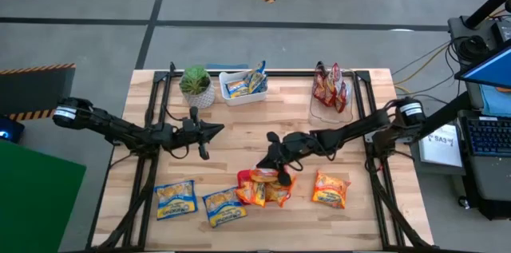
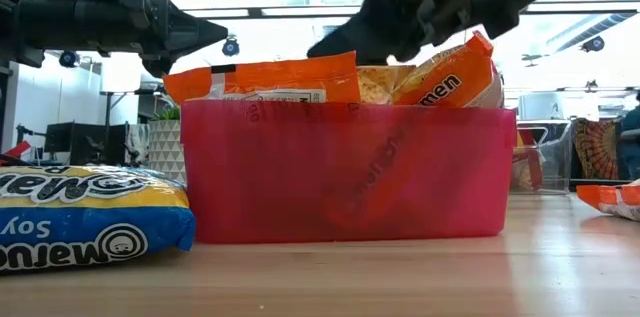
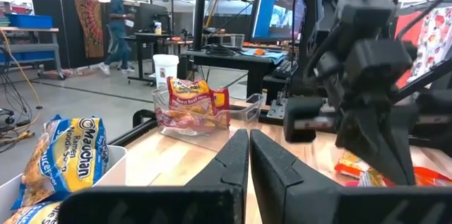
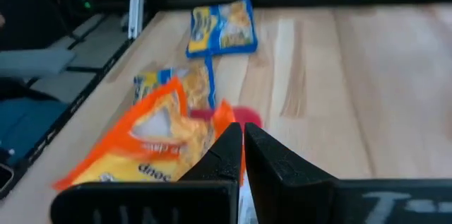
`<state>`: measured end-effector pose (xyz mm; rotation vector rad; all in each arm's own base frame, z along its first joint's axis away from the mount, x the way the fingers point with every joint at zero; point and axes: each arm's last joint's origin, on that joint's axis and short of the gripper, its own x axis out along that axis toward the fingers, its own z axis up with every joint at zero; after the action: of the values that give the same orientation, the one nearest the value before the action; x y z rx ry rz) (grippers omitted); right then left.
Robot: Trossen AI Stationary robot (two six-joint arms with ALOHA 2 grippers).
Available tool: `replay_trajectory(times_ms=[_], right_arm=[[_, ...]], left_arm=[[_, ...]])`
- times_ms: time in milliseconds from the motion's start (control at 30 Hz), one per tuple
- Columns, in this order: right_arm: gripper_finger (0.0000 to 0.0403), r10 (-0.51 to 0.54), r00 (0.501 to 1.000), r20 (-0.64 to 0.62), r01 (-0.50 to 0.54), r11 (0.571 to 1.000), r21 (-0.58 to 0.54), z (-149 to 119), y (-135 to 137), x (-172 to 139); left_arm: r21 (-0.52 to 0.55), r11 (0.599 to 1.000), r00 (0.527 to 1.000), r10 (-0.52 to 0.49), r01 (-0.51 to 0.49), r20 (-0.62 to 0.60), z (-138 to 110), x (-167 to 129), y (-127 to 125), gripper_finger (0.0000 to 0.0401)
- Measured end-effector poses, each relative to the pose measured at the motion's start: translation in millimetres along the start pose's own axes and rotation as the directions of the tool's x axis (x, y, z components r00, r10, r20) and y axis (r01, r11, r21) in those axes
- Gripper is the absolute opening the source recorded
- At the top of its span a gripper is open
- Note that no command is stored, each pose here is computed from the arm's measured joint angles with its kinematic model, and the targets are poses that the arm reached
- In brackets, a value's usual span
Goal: Sort Maruchan noodles
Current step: Put the orange noodle pack into the red bin, then put the blue noodle pack into the white bin
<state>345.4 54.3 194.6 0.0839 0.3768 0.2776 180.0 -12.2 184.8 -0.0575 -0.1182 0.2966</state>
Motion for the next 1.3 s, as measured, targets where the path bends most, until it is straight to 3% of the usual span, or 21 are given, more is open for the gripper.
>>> replay_trajectory(times_ms=[200, 500, 767, 900, 1067, 1300], right_arm=[[0.0008, -0.014, 0.999, 0.035, 0.014, 1.000, -0.011, -0.6, 0.5, 4.5], [0.0008, 0.057, 0.998, -0.015, -0.056, 0.995, 0.086, -38.9, 0.2, 35.8], [0.0008, 0.094, 0.996, 0.008, -0.094, 0.987, 0.130, -39.8, -6.9, 37.6], [0.0008, 0.075, 0.997, 0.028, -0.077, 0.992, 0.099, -18.0, -5.3, 21.1], [0.0009, 0.044, 0.998, -0.035, -0.039, 0.991, 0.125, 6.9, -0.6, -12.6], [0.0009, 0.032, 0.984, -0.176, 0.023, 0.953, 0.303, 28.8, 10.1, -64.8]], left_arm=[[0.002, 1.000, 1.000, 0.000, 0.000, 0.003, 0.3, 0.0, 0.0, 0.0000], [-0.015, 1.000, 1.000, 0.000, 0.000, 0.004, 0.5, 0.0, -0.1, 0.0000], [-0.024, 1.000, 1.000, -0.004, 0.004, 0.003, 0.3, -0.2, -0.7, 0.0000], [-0.023, 1.000, 1.000, -0.004, 0.004, 0.003, 0.3, -0.2, -0.6, 0.0000], [-0.022, 1.000, 1.000, -0.004, 0.004, 0.003, 0.3, -0.2, -0.6, 0.0000], [-0.031, 0.999, 1.000, -0.004, 0.004, 0.021, 4.6, 2.1, -1.8, 0.0000]])
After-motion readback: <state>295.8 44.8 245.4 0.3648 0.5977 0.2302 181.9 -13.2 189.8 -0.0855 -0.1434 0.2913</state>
